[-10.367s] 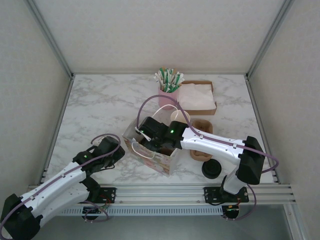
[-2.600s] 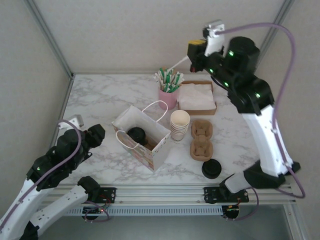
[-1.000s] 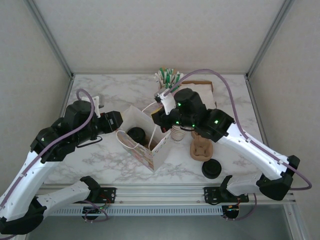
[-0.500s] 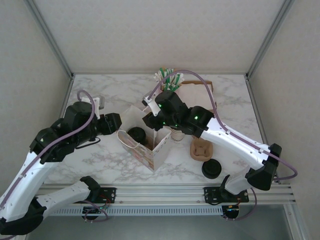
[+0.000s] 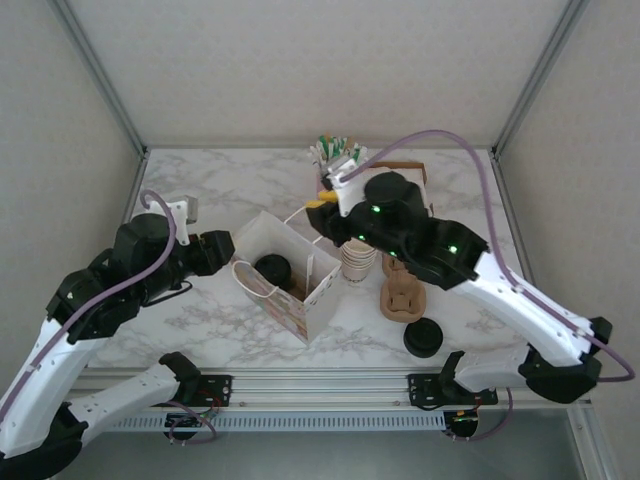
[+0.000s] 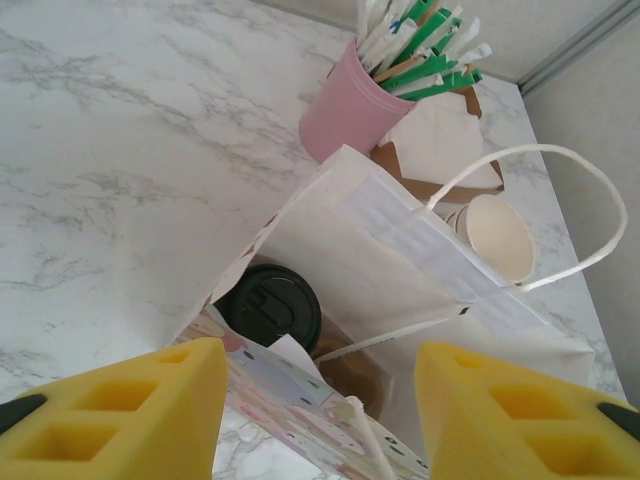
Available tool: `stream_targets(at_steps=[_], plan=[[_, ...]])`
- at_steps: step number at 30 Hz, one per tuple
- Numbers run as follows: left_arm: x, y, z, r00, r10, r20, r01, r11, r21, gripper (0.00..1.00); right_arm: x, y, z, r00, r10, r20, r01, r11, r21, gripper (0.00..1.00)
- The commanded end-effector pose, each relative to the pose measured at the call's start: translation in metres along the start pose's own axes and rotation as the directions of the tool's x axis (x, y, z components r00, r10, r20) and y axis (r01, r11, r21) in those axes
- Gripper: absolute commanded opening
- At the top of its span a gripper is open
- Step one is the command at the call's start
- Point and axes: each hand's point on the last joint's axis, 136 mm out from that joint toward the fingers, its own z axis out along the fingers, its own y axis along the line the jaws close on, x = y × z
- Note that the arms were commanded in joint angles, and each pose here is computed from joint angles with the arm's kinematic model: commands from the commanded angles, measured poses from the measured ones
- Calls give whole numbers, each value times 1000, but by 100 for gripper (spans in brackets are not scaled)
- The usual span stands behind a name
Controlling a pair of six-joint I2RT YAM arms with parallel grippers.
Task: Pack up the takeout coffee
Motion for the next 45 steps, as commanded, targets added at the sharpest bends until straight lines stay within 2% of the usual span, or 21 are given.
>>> stream_targets(at_steps=[1, 6, 10, 13, 18, 26, 33, 38, 45], plan=[[-12, 3, -6, 997, 11, 82, -11, 1000, -6, 53, -18, -31, -16, 993, -42, 112, 23, 986, 166, 34], [-19, 14, -13, 989, 9, 146, -2, 999, -42, 56, -19, -80, -31, 990, -33, 140, -18, 938, 345, 38], [-22, 22, -17, 983, 9, 185, 5, 997, -73, 58, 2, -131, -29, 992, 56, 113, -101, 885, 455, 40], [-25, 27, -19, 979, 11, 204, 8, 996, -92, 58, 28, -169, -18, 989, 136, 65, -150, 848, 509, 46], [-26, 33, -20, 976, 20, 216, 8, 992, -128, 58, 76, -222, 16, 956, 290, -42, -217, 796, 566, 46], [-24, 34, -12, 981, 18, 191, 12, 989, -151, 58, 171, -298, 61, 838, 523, -157, -322, 706, 630, 46], [-21, 30, 0, 990, 6, 140, 19, 985, -174, 58, 248, -327, 96, 737, 615, -281, -303, 672, 676, 46], [-20, 27, 8, 993, -8, 118, 29, 984, -176, 57, 272, -331, 122, 686, 642, -343, -312, 685, 659, 47], [-19, 28, 12, 993, -7, 115, 29, 981, -190, 57, 296, -341, 142, 646, 651, -398, -283, 689, 668, 51]])
